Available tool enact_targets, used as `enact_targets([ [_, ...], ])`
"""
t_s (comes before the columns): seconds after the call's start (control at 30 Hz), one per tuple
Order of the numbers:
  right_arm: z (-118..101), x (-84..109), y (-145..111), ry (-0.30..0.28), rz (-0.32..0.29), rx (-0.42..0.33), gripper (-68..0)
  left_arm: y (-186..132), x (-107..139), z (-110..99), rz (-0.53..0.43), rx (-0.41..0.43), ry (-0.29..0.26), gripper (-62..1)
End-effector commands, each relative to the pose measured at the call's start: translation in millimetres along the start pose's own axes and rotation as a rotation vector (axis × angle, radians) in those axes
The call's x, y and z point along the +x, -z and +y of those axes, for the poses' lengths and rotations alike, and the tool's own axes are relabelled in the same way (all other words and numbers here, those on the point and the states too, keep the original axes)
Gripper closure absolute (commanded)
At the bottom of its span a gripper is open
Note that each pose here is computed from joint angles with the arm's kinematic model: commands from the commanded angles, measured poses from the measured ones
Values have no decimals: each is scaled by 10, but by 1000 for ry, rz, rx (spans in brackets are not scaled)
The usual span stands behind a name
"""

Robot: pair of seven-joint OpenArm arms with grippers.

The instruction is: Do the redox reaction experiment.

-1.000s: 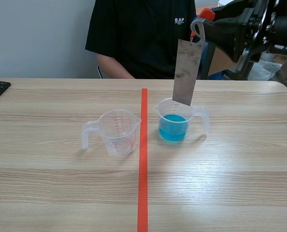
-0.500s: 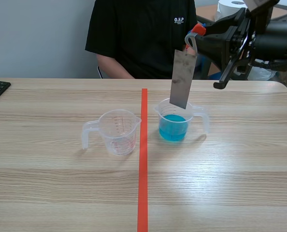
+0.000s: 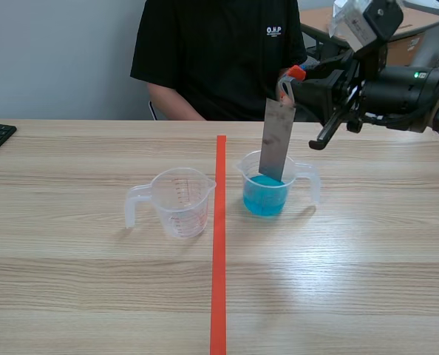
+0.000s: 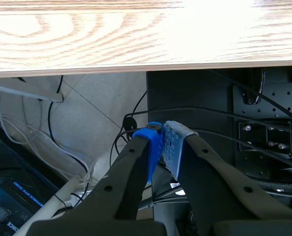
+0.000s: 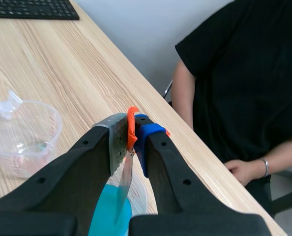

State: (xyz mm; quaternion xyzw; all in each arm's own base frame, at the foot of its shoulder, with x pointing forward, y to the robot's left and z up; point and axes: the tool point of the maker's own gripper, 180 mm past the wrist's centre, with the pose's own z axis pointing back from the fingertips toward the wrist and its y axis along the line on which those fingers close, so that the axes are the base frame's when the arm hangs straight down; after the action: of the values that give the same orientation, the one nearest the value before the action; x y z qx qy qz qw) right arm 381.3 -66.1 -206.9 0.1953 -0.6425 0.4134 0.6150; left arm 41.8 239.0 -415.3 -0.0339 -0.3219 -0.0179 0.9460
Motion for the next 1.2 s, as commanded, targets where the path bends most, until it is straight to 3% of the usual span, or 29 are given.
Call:
enact_targets([
  [0.0,-65,153,29,-22,-47,-3,-13,6,39,-34,-13,-12,1,-40],
  [0.3,44,-94,135,-12,12,9,-13,4,9,-77,-15,-7,-26,-40],
  [0.77,156,-437,192,13,85,24,-13,4,9,-78,-15,-7,-27,-40],
  [1.17,164,-447,192,13,86,26,-13,4,9,-78,-15,-7,-27,-40],
])
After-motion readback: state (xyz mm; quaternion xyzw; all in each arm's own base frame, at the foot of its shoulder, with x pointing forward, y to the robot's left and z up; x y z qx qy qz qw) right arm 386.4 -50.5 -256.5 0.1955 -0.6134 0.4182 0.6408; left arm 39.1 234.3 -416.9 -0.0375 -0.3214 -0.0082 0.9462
